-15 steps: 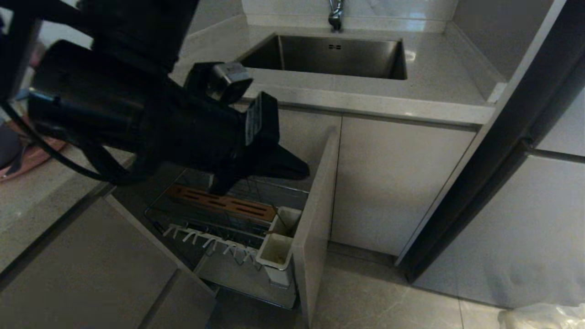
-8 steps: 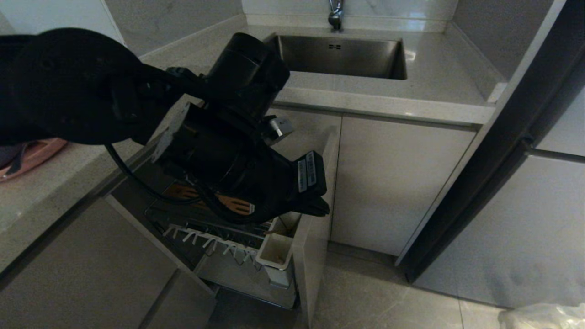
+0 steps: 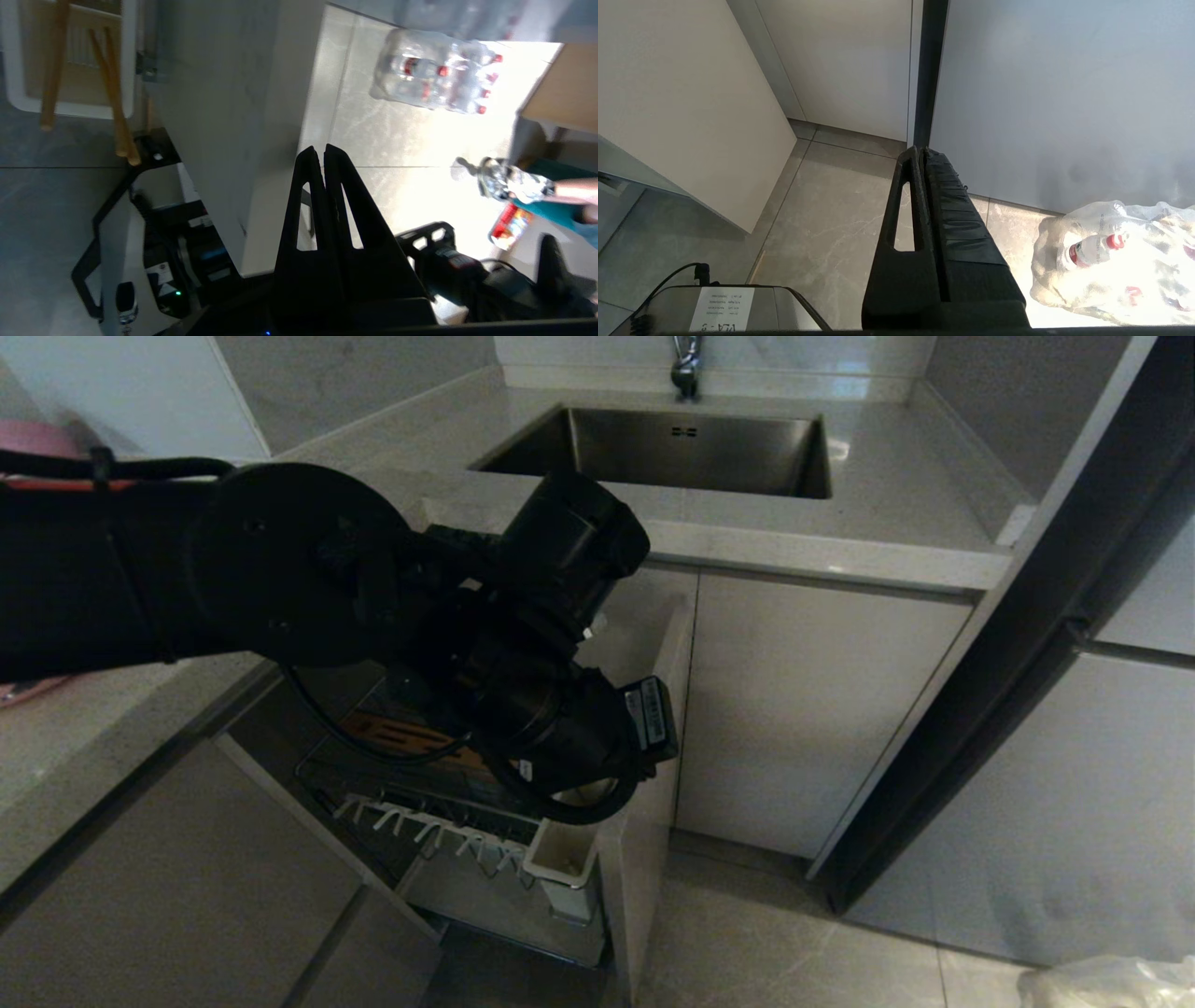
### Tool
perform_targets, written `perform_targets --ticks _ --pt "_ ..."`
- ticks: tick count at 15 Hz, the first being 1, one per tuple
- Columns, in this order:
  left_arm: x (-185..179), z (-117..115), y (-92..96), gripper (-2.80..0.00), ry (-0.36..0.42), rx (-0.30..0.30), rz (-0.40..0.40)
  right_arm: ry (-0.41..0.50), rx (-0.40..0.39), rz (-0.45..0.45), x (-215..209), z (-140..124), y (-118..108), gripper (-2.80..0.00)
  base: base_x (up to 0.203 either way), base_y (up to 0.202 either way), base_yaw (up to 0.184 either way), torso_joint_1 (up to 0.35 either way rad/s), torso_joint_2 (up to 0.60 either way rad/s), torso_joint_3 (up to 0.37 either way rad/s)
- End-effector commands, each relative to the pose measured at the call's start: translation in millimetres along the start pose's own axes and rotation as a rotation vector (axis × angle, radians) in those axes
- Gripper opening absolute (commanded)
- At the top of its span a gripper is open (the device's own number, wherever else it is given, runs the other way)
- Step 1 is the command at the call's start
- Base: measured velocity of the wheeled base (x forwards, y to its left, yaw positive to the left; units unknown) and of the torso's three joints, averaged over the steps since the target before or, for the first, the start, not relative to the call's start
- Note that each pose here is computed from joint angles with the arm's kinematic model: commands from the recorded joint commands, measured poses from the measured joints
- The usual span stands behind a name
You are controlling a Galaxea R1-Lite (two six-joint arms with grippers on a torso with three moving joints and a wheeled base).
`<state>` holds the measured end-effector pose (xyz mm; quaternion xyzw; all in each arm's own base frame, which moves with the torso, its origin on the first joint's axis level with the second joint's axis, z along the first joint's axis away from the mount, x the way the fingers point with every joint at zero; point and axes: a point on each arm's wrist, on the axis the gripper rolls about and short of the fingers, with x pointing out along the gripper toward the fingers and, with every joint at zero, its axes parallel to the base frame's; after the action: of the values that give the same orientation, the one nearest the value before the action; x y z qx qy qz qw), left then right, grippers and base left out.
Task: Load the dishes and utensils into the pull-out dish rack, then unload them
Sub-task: Close the cupboard
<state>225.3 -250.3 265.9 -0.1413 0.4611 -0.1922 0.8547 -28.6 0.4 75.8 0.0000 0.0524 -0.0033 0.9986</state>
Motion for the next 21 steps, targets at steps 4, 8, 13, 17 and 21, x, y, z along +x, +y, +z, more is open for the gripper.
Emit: perform_targets --ticks 4,8,13,17,21 --pt "12 1 0.4 -2.80 -0.037 -0.002 0.077 0.001 0.000 0.000 0 0 0 -2.80 0.000 0.000 0.000 0.000 0.00 0.000" --pt "13 4 1.8 -2.80 -0.124 0.002 0.173 0.001 0.001 0.000 0 0 0 -2.80 0.000 0.000 0.000 0.000 0.00 0.000" --pt "11 10 8.6 -2.80 -0.306 0.006 0.379 0.001 0.001 0.000 0 0 0 -2.80 0.000 0.000 0.000 0.000 0.00 0.000" --pt "20 28 35.4 -2.80 -0.434 0.019 0.636 0.001 0.001 0.000 0 0 0 -2.80 0.000 0.000 0.000 0.000 0.00 0.000" --pt "20 52 76.6 -2.80 -0.429 0.026 0.799 0.001 0.001 0.000 0 0 0 -2.80 0.000 0.000 0.000 0.000 0.00 0.000"
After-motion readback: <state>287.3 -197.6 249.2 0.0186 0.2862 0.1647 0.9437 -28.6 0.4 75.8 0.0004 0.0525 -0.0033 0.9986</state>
